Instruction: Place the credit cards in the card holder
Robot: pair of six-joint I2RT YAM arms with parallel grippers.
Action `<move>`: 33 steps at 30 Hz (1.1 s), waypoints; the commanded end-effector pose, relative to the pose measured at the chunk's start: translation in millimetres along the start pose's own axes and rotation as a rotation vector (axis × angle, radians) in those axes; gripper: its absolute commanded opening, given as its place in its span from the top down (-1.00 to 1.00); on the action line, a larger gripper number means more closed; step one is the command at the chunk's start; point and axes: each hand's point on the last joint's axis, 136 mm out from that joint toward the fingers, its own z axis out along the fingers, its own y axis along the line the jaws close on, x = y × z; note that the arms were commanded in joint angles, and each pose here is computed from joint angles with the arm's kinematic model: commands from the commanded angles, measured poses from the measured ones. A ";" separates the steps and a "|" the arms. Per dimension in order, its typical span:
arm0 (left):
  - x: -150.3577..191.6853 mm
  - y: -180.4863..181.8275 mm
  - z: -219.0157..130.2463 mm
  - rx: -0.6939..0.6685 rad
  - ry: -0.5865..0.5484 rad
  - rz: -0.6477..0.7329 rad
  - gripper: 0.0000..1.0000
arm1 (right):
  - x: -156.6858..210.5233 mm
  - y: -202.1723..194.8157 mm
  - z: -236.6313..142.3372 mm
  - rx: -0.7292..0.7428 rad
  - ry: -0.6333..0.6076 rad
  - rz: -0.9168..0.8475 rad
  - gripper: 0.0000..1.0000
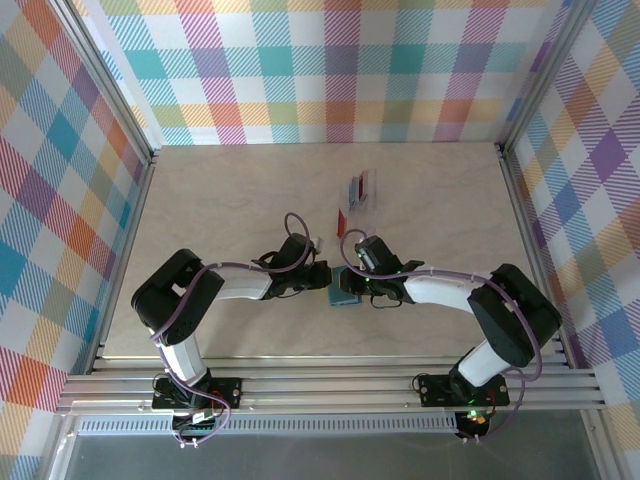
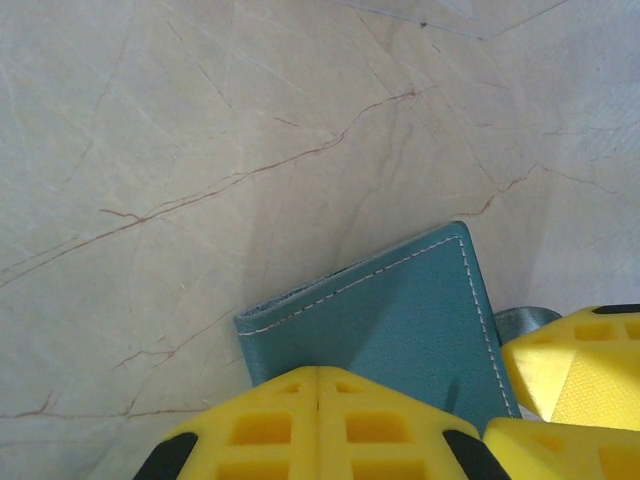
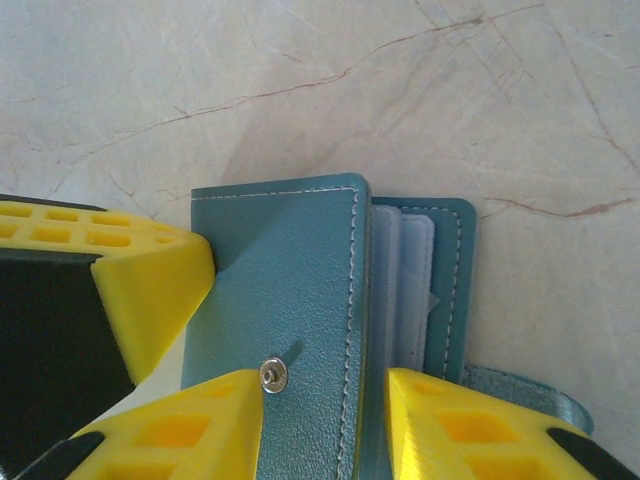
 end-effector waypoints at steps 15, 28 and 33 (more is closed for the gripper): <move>61.8 56.1 5.1 -0.183 0.169 -0.058 1.00 | -1.0 28.0 -14.1 -0.065 -0.019 -0.086 0.51; 65.5 58.2 9.1 -0.171 0.167 -0.080 1.00 | -6.1 35.2 -9.5 0.037 -0.027 -0.154 0.50; 65.9 58.2 8.9 -0.169 0.164 -0.081 1.00 | -6.8 29.6 -7.4 0.128 -0.026 -0.183 0.44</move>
